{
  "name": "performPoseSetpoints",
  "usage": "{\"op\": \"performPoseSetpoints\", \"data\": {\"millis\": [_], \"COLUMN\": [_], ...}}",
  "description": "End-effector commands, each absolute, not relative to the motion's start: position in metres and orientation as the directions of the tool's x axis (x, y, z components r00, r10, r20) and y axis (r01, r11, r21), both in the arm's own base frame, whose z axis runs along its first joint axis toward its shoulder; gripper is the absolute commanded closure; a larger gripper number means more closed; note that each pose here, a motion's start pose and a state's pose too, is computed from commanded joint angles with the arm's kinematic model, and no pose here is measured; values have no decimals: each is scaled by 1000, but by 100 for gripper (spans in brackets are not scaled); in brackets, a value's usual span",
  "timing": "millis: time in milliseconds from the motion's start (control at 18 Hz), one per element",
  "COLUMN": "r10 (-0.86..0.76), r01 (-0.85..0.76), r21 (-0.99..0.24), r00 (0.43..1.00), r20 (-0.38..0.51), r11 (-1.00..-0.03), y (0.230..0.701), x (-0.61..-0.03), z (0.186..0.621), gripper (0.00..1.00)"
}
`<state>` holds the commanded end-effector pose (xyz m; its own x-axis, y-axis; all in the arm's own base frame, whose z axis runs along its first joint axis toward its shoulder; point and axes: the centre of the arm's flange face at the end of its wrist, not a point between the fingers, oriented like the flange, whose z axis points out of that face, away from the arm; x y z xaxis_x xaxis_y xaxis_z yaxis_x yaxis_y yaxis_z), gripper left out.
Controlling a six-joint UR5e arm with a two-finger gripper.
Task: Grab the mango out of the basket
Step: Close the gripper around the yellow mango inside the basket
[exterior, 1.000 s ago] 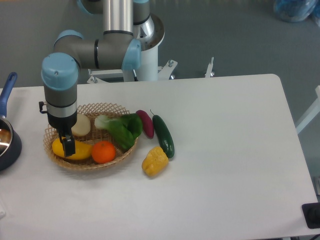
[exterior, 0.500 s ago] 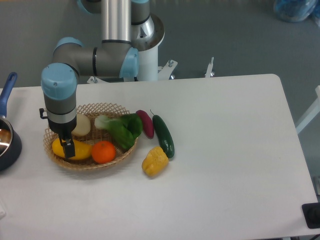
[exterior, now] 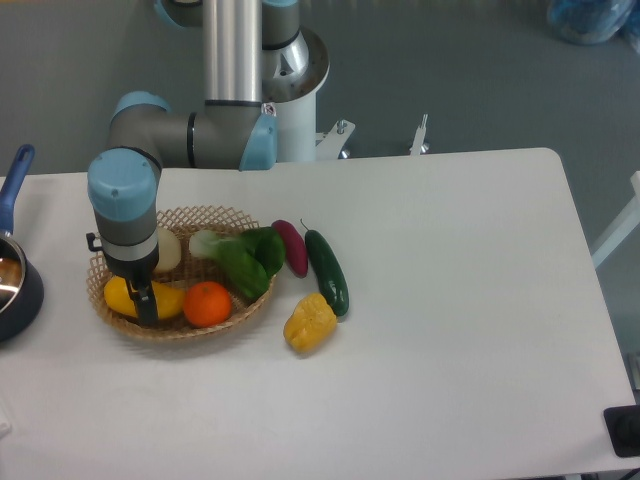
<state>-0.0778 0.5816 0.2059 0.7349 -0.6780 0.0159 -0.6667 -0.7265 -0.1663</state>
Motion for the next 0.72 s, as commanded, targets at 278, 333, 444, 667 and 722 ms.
{"op": "performPoseSetpoints", "data": {"millis": [278, 333, 444, 667, 722], "r10": [-677, -676, -676, -674, -673], "r01": [-666, -665, -665, -662, -662], "r21": [-168, -169, -170, -169, -173], "r00": [736, 737, 737, 739, 740], "r20": [12, 11, 12, 13, 5], "r11": [-727, -728, -727, -730, -729], "y": [583, 583, 584, 585, 587], "x": [-77, -77, -78, -79, -81], "z": [207, 207, 206, 204, 208], "gripper": [3, 18, 38, 55, 57]}}
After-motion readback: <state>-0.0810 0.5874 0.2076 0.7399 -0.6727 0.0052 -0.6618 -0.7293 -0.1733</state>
